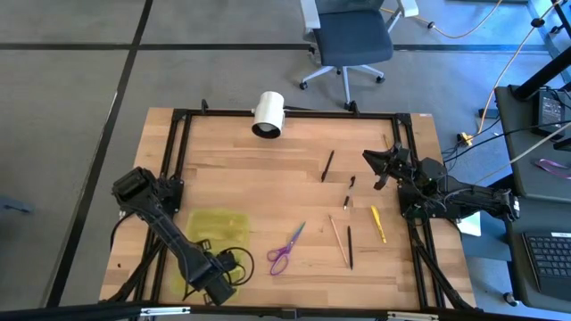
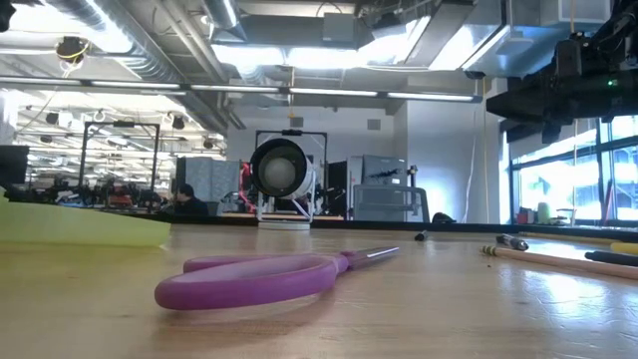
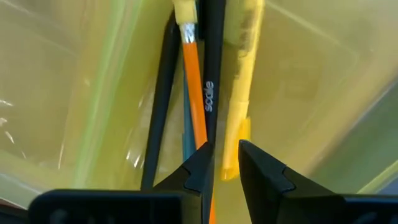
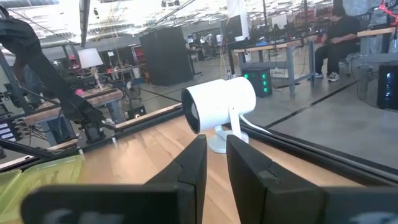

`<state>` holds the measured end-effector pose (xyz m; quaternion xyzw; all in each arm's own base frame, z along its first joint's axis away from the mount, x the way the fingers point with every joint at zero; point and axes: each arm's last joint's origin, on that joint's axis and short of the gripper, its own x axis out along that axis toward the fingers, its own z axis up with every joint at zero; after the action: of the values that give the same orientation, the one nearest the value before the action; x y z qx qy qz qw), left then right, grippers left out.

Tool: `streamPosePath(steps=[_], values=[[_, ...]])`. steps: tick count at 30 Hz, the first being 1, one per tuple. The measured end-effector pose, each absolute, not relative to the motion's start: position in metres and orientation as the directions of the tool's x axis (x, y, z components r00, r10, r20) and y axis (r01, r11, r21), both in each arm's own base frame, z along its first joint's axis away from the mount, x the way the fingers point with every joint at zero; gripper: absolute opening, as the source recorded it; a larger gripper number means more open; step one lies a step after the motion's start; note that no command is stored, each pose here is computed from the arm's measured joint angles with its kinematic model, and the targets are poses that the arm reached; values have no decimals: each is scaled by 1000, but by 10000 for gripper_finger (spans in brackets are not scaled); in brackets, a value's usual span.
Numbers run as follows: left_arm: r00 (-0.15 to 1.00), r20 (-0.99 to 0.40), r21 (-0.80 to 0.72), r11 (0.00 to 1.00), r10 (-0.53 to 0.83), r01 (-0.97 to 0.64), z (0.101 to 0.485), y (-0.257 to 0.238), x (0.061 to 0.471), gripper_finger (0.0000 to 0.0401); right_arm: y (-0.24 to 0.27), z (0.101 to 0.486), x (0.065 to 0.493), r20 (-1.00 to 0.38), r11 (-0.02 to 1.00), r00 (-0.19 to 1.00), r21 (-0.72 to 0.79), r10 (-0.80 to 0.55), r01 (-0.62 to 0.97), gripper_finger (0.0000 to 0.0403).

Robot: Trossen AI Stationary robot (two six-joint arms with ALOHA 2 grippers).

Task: Pick & place school supplies into a supply box
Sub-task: Put the yellow pen into the yellow supply box

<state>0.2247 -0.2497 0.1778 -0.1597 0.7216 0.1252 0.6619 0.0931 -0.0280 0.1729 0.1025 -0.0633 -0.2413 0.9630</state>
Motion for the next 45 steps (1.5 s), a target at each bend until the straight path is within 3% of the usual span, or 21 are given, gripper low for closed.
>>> streamPosePath(steps=[5,13,18,25,29,32,37,41,45], values=[[-16,-999,-34,913,-44,-407,185,-249,223,65,-28,176,93,102,863,875,256,-473,436,67],[426,-895,-56,917,129,-396,241,-230,214,66,-25,191,91,261,916,888,240,-379,321,67],[616,-751,23,942,237,-334,273,-211,211,60,-24,195,91,216,927,907,185,-363,327,67],[649,-719,132,965,250,-225,300,-174,224,64,-26,213,92,6,882,903,215,-430,419,67],[651,-752,51,994,101,-95,306,-153,252,67,-29,225,103,-97,873,896,205,-433,443,67],[710,-703,-21,999,-41,37,313,-143,274,68,-32,237,115,-171,855,872,181,-459,486,67],[779,-616,-3,989,-116,145,318,-129,292,62,-38,257,137,-426,805,767,133,-481,579,67],[851,-492,-11,979,-183,204,298,-115,302,59,-39,259,153,-655,763,618,95,-435,639,67],[870,-409,-56,959,-276,277,265,-96,301,61,-37,259,168,-773,732,496,61,-396,678,67]])
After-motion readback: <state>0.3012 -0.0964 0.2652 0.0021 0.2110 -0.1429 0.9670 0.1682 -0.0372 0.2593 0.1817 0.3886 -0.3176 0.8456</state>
